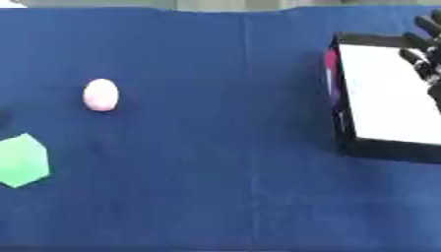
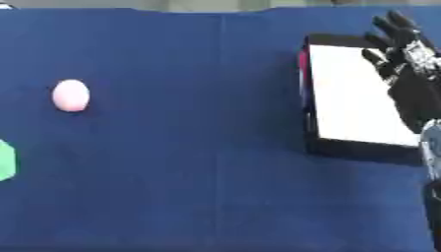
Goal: Pick up the objects with one hand, pass them to the other hand, and then place them into the box on the other side of the table.
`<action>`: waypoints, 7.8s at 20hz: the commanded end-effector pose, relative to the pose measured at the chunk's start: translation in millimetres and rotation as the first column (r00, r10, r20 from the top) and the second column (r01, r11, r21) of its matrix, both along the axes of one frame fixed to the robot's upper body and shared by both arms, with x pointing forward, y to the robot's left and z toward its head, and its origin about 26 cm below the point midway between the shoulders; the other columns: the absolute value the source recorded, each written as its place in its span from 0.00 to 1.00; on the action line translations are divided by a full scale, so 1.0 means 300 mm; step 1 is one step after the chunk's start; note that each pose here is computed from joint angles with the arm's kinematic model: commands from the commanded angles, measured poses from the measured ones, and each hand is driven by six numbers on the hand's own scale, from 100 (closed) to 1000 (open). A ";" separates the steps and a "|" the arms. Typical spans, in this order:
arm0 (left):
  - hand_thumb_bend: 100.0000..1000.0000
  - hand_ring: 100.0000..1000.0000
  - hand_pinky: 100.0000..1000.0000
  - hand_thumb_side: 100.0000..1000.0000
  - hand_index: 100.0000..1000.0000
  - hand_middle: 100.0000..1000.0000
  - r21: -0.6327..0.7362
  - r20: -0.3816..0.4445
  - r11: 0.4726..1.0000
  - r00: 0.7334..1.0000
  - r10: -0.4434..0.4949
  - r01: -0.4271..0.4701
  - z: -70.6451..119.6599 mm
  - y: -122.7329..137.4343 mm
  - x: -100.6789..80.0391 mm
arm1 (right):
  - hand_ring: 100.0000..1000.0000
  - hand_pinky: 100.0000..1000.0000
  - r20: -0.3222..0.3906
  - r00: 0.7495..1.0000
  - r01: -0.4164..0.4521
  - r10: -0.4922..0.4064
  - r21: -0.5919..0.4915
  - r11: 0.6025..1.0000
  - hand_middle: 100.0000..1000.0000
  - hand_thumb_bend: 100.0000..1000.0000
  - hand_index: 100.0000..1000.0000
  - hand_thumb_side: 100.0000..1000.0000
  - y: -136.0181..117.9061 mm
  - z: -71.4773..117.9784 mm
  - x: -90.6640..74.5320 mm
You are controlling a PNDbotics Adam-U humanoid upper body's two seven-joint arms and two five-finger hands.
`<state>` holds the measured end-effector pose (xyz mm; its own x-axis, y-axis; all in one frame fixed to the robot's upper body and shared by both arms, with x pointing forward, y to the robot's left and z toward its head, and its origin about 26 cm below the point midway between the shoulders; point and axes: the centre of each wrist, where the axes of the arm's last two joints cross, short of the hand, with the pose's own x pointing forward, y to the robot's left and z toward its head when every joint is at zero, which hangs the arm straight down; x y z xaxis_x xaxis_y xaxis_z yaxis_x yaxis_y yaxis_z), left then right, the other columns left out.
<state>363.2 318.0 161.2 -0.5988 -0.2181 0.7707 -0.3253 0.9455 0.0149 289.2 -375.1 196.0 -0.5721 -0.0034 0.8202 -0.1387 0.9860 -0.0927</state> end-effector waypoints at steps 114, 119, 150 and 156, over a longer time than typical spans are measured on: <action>0.00 0.66 0.82 0.29 0.51 0.52 0.812 -0.189 0.560 0.982 -0.016 0.166 0.361 -0.254 0.233 | 1.00 1.00 0.207 0.882 -0.217 0.423 -0.617 0.757 1.00 0.00 1.00 0.08 0.198 0.447 0.068; 0.00 0.66 0.83 0.35 0.52 0.52 0.772 -0.131 0.617 0.988 -0.078 0.151 0.280 -0.358 0.208 | 1.00 1.00 0.150 0.857 -0.214 0.493 -0.767 0.605 1.00 0.00 1.00 0.03 0.259 0.467 0.143; 0.00 0.65 0.83 0.39 0.51 0.50 0.686 0.143 0.702 0.911 -0.387 0.191 0.142 -0.706 0.111 | 1.00 1.00 -0.042 0.847 -0.304 0.530 -0.855 0.419 1.00 0.00 1.00 0.07 0.635 0.300 0.439; 0.00 0.65 0.82 0.35 0.52 0.49 0.723 0.172 0.666 0.886 -0.432 0.185 0.140 -0.735 0.111 | 1.00 1.00 -0.084 0.838 -0.347 0.539 -0.845 0.408 1.00 0.00 1.00 0.14 0.661 0.289 0.445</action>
